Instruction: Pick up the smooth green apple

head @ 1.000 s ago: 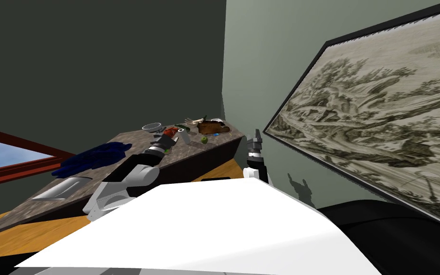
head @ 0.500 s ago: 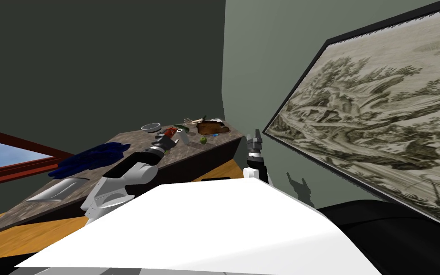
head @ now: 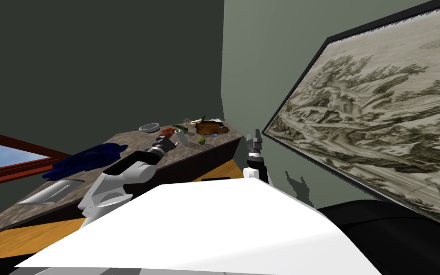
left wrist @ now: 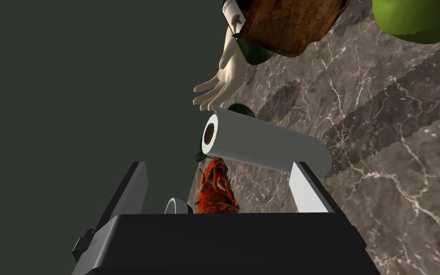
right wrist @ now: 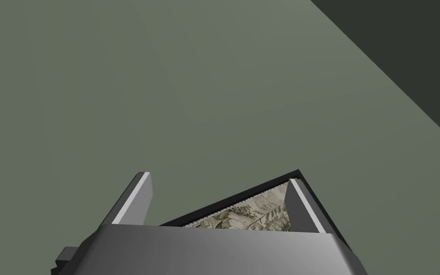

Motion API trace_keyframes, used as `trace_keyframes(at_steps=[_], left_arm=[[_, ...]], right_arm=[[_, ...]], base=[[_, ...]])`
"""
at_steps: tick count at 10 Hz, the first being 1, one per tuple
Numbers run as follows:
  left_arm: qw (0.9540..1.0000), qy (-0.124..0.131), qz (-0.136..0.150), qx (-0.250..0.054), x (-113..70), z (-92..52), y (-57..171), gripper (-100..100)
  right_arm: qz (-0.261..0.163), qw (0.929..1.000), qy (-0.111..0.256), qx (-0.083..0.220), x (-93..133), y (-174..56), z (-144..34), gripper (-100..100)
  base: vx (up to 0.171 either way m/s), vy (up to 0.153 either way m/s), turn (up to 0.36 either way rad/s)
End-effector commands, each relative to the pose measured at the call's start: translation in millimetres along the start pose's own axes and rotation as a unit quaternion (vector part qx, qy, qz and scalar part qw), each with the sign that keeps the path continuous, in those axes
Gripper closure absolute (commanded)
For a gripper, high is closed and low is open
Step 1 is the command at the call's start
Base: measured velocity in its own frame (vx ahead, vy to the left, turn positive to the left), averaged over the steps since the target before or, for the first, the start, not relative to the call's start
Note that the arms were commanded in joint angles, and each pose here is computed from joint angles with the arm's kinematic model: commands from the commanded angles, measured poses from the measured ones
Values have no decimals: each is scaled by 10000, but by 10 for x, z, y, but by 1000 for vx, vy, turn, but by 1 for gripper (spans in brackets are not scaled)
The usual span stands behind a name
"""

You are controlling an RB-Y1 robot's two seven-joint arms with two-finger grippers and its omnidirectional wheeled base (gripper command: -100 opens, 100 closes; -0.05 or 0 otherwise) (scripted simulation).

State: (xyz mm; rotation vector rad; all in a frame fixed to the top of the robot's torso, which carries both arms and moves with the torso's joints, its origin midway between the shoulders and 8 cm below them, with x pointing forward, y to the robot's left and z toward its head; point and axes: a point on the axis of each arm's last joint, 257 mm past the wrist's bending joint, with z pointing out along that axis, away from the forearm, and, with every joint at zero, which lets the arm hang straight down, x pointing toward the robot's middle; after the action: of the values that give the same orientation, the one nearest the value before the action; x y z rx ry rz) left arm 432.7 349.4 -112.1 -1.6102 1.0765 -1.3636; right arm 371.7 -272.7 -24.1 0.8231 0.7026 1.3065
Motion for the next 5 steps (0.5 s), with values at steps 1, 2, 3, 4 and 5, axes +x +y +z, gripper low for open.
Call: trace_keyframes(at_steps=[1, 2, 3, 4, 5], left_arm=[[9995, -138, -203, -180, -105, 6, 47, -100], [9992, -204, -203, -293, -138, 3, 105, -100], [9989, -237, -203, -350, -154, 0, 135, -100], [9973, -367, -408, -482, -253, 8, 163, -100], [9964, -438, -408, -598, -287, -1, 223, -100]], right_arm=[[0, 10000, 0, 0, 0, 0, 0, 0], [0, 10000, 0, 0, 0, 0, 0, 0], [0, 10000, 0, 0, 0, 0, 0, 0], [0, 10000, 0, 0, 0, 0, 0, 0], [0, 10000, 0, 0, 0, 0, 0, 0]], base=[[28, -41, -16], [26, -48, -4], [8, -23, 3], [22, -41, -24], [25, -46, -12]])
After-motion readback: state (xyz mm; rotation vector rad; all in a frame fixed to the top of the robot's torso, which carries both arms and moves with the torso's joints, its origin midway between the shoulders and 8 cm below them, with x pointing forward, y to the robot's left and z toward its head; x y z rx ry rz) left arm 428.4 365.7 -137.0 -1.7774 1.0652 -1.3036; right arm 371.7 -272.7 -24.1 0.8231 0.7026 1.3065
